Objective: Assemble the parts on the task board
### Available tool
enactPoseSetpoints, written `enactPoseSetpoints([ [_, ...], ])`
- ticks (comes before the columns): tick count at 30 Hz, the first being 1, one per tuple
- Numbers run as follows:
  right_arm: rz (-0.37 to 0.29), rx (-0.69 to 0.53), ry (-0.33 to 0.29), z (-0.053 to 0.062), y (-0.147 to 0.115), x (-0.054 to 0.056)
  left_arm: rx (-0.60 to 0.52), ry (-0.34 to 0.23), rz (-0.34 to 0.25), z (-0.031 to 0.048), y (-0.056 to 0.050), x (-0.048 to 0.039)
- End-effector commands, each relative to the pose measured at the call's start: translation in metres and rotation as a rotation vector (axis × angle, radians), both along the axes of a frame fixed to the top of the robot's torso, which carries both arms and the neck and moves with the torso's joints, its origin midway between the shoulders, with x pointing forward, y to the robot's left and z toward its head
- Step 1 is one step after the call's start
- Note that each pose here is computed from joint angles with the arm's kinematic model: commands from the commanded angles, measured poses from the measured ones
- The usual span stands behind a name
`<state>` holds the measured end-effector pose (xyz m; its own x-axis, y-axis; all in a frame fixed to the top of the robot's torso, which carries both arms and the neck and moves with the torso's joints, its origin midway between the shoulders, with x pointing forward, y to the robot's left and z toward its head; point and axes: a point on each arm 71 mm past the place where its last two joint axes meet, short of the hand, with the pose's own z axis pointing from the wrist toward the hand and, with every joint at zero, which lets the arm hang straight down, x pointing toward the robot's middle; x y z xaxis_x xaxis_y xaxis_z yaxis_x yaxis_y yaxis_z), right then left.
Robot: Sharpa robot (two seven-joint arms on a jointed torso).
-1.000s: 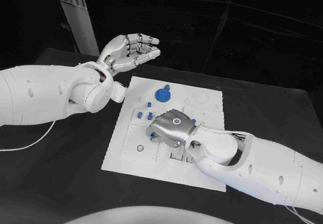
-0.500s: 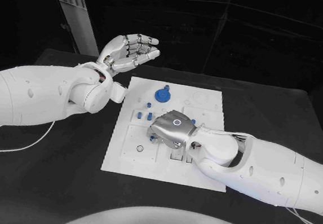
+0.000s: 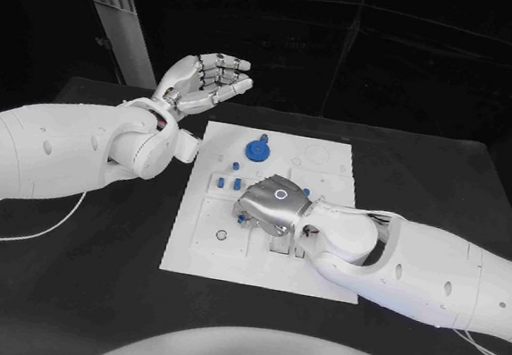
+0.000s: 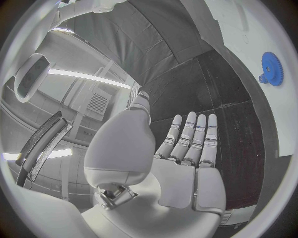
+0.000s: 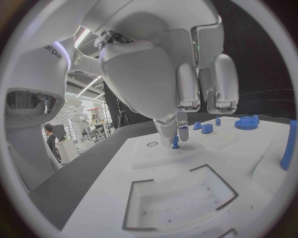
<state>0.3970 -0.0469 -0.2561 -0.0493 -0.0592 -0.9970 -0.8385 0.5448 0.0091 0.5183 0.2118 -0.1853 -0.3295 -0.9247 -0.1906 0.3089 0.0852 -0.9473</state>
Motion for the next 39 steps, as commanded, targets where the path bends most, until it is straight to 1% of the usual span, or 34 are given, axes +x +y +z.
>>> enactPoseSetpoints([
  [1, -0.019, 0.032, -0.019, 0.003, -0.001, 0.001, -0.074, -0.187, -0.047, 0.014, -0.001, -0.0055],
  [4, -0.037, 0.074, -0.038, 0.006, -0.003, 0.002, -0.074, -0.186, -0.048, 0.0138, -0.001, -0.0054],
  [6, -0.058, 0.124, -0.051, 0.009, -0.006, 0.002, -0.074, -0.185, -0.049, 0.0135, -0.001, -0.0052],
  [9, -0.085, 0.196, -0.043, 0.013, -0.013, 0.002, -0.074, -0.185, -0.048, 0.0131, -0.001, -0.005],
  [11, -0.114, 0.259, -0.01, 0.017, -0.022, 0.001, -0.073, -0.184, -0.047, 0.0126, -0.001, -0.0047],
  [14, -0.164, 0.344, 0.06, 0.024, -0.039, 0.001, -0.071, -0.184, -0.044, 0.0121, 0.0, -0.0042],
  [19, -0.246, 0.416, 0.17, 0.046, -0.068, 0.011, -0.07, -0.183, -0.042, 0.0114, 0.0, -0.0039],
  [22, -0.284, 0.42, 0.203, 0.058, -0.087, 0.015, -0.069, -0.183, -0.042, 0.0109, 0.0, -0.0034],
  [25, -0.326, 0.398, 0.213, 0.064, -0.104, 0.02, -0.069, -0.183, -0.042, 0.0106, -0.001, -0.0028],
  [30, -0.367, 0.344, 0.205, 0.064, -0.12, 0.026, -0.069, -0.183, -0.043, 0.0104, -0.002, -0.0026],
  [35, -0.394, 0.291, 0.211, 0.061, -0.125, 0.028, -0.069, -0.183, -0.043, 0.0102, -0.002, -0.0025],
  [39, -0.425, 0.238, 0.228, 0.056, -0.126, 0.031, -0.069, -0.184, -0.042, 0.0101, -0.002, -0.0026],
])
